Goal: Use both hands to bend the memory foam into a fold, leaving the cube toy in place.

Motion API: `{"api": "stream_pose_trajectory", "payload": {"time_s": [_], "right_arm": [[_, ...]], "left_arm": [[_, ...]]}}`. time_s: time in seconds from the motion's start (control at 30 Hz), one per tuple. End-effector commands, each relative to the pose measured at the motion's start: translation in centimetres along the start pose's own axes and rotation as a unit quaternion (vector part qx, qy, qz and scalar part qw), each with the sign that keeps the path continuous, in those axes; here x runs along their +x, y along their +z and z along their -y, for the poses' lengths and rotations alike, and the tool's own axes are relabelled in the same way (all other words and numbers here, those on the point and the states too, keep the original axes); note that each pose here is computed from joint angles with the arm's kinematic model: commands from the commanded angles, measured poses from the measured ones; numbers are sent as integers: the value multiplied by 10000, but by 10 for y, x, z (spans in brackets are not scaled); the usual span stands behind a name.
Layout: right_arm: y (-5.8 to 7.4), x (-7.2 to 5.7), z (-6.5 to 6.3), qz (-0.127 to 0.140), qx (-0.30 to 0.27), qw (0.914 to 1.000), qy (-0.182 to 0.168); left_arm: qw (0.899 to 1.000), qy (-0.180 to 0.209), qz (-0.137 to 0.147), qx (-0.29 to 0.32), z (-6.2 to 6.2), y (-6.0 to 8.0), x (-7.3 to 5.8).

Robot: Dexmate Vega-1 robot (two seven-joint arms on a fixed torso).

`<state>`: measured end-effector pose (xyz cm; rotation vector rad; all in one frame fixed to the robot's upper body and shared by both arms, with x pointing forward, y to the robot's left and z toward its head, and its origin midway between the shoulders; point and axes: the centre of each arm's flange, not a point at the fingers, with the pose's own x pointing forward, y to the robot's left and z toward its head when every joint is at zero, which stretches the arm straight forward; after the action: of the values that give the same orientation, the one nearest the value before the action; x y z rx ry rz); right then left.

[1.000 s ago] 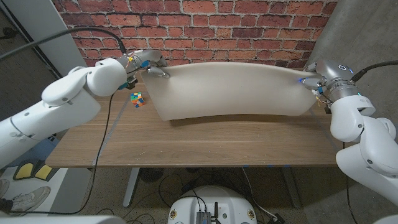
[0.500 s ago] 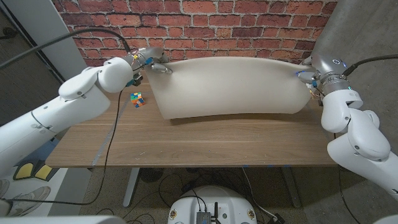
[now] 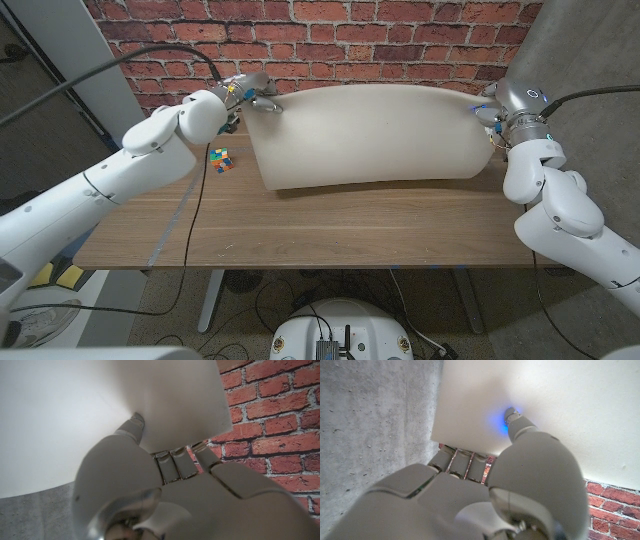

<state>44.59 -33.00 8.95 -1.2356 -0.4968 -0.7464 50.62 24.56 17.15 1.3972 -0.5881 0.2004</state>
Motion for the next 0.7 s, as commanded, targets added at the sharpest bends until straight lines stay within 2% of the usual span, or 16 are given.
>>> {"api": "stream_pose_trajectory", "payload": {"time_s": [0.03,0.43,0.7], "right_arm": [[1,23,-17,-65,129,9994,-328],[8,49,-39,-105,70,9985,-539],[14,63,-60,-207,19,9965,-815]], "left_arm": [[9998,86,-158,131,5,5,19],[9989,275,-307,207,10,7,38],[9975,491,-469,175,22,3,55]]}}
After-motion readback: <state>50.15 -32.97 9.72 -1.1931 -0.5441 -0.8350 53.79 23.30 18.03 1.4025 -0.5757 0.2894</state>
